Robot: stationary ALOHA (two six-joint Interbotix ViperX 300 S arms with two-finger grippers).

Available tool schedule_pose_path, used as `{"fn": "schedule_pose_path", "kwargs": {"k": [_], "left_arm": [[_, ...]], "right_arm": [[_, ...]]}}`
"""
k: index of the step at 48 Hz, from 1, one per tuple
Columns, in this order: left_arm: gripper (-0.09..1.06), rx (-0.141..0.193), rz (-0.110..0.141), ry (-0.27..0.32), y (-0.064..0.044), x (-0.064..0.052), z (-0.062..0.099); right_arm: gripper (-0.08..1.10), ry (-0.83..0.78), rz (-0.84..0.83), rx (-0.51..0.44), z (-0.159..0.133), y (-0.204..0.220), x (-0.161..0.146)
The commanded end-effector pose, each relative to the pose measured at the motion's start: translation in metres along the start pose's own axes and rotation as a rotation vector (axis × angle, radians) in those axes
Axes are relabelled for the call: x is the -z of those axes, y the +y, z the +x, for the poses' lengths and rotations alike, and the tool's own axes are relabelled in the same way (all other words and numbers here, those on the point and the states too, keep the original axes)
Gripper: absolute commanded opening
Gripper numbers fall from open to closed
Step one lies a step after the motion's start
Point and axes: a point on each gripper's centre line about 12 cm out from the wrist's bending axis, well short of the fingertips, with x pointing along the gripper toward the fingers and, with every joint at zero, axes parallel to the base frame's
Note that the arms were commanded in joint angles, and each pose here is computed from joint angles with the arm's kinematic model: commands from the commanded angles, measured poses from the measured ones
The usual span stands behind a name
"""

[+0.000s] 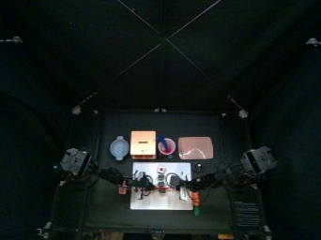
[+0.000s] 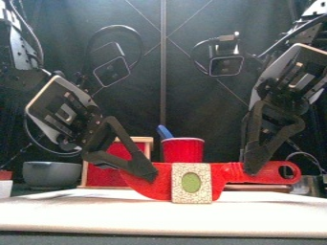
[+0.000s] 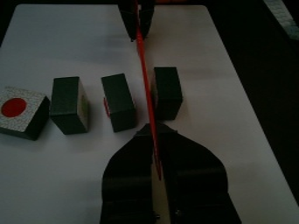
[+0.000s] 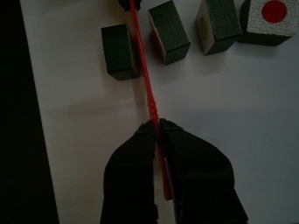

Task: Cut the sushi into 4 pieces with the knife
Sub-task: Cut the sushi into 4 pieces

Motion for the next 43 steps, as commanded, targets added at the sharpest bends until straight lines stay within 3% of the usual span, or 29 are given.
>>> {"fn": "schedule_pose_path", "kwargs": {"k": [1, 5, 9, 19, 25, 28, 37, 43], "left_arm": [[0.36, -0.014, 0.002, 0.009, 0.007, 0.001, -0.002], [0.36, -0.020, -0.002, -0.008, 0.011, -0.005, -0.006], [0.36, -0.005, 0.012, -0.034, 0.009, -0.014, -0.011], [0.39, 0.051, 0.077, -0.100, -0.002, -0.036, -0.021], [0.41, 0.097, 0.133, -0.166, -0.011, -0.056, -0.033], [0.44, 0.108, 0.146, -0.195, -0.012, -0.065, -0.039], [0.61, 0.096, 0.126, -0.272, -0.007, -0.086, -0.061], [0.72, 0.052, 0.086, -0.306, 0.010, -0.094, -0.077]], "right_arm": [[0.15, -0.007, 0.017, 0.026, -0.004, -0.009, -0.005], [0.15, -0.026, 0.020, 0.033, -0.012, -0.010, -0.010], [0.15, -0.042, 0.021, 0.029, -0.019, -0.010, -0.012], [0.15, -0.082, 0.028, 0.004, -0.034, -0.004, -0.019], [0.15, -0.097, 0.022, -0.010, -0.044, 0.001, -0.019], [0.15, -0.100, 0.024, -0.005, -0.050, 0.001, -0.018], [0.15, -0.088, 0.064, 0.048, -0.075, -0.013, -0.005], [0.15, -0.089, 0.099, 0.064, -0.094, -0.023, 0.006]]}}
